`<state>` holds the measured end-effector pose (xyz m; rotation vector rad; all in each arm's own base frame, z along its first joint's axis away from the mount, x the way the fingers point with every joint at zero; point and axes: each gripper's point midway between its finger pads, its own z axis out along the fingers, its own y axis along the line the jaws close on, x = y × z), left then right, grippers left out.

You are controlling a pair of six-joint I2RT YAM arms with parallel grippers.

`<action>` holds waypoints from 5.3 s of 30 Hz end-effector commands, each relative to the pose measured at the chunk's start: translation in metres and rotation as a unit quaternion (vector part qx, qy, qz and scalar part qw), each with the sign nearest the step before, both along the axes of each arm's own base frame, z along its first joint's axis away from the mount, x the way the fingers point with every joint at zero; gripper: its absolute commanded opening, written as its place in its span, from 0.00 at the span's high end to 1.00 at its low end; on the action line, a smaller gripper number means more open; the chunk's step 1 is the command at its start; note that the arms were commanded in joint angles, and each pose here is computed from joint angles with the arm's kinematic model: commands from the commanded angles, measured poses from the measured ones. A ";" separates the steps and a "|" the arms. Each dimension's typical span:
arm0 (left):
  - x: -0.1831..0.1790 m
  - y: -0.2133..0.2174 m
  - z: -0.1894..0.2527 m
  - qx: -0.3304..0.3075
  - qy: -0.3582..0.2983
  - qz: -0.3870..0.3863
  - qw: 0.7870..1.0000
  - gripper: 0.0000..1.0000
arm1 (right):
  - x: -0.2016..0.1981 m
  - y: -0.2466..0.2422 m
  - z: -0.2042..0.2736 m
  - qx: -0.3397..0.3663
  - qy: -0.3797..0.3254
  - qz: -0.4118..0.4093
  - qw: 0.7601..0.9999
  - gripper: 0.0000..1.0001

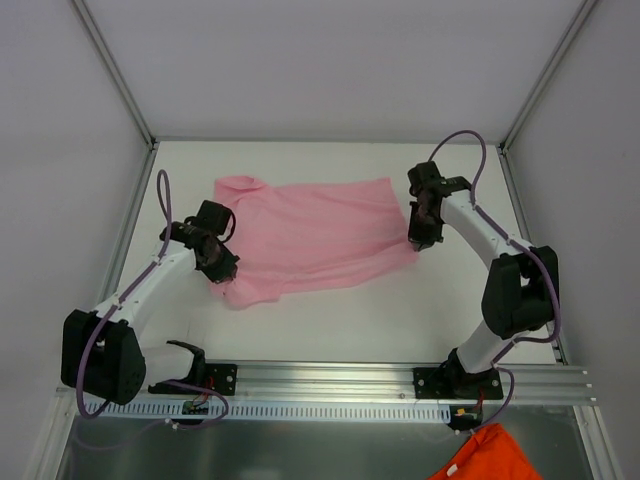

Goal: Fold and stack the t-shirts
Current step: Fold the flattened tshirt in 1/3 of the way

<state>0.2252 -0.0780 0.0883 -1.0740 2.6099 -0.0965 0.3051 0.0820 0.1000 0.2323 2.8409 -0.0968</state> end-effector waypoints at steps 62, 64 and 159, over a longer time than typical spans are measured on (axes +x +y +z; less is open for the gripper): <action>-0.013 0.005 -0.041 0.011 0.027 -0.042 0.999 0.59 | 0.014 0.020 0.002 0.031 0.028 0.057 0.998 0.99; -0.013 0.005 -0.041 0.010 0.026 -0.042 0.999 0.65 | 0.014 0.020 0.002 0.031 0.029 0.057 0.997 0.99; 0.154 0.022 0.001 0.123 -0.001 -0.054 0.991 1.00 | 0.088 0.001 0.005 -0.050 0.018 0.026 0.998 0.99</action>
